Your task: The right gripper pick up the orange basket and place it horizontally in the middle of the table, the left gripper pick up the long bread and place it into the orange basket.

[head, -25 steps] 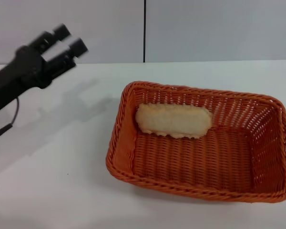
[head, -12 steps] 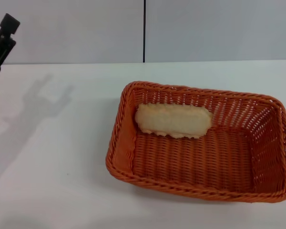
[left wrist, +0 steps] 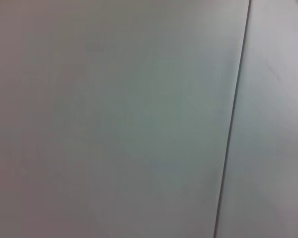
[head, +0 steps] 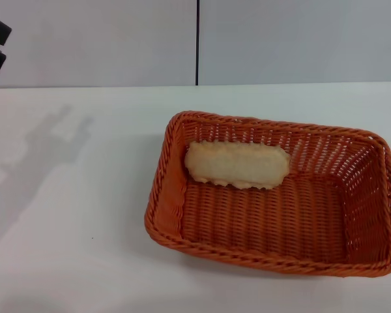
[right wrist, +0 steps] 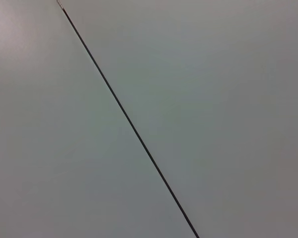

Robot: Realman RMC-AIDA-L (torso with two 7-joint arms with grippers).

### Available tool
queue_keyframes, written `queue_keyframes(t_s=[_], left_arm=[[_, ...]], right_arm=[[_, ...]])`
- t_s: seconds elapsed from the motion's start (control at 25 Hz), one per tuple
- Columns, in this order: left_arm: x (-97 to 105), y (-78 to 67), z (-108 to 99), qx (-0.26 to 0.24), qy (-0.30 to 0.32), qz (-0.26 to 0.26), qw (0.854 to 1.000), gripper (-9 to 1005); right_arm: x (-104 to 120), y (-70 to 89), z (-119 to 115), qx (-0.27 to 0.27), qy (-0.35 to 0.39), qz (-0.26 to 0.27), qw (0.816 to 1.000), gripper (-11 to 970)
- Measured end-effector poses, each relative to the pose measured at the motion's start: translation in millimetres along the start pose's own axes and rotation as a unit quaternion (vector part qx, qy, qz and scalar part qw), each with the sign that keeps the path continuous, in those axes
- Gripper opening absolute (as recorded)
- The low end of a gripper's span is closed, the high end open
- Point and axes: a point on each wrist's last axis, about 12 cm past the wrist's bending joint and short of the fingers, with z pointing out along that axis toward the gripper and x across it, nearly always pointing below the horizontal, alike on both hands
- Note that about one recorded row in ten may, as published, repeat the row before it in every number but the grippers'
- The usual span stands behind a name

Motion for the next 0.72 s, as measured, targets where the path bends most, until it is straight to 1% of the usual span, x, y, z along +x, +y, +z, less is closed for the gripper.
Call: queue_keyframes(t_s=[0.28, 0.52, 0.6, 0.72], left_arm=[[-3.4, -0.9, -1.8, 0.005, -0.010, -0.002, 1.000, 579], [-5.3, -1.2, -1.3, 0.010, -0.017, -0.001, 1.000, 329], [-5.4, -1.0, -0.9, 0.010, -0.017, -0.001, 1.000, 99], [-5.5, -1.0, 0.3, 0.012, -0.017, -0.001, 1.000, 38]], right_arm=[[1.1, 0.2, 2.1, 0.000, 0.000, 0.000, 1.000, 540], [1.1, 0.4, 2.5, -0.001, -0.001, 0.000, 1.000, 539], [1.1, 0.4, 2.5, -0.001, -0.001, 0.000, 1.000, 539], [1.1, 0.3, 2.5, -0.001, -0.001, 0.000, 1.000, 539]])
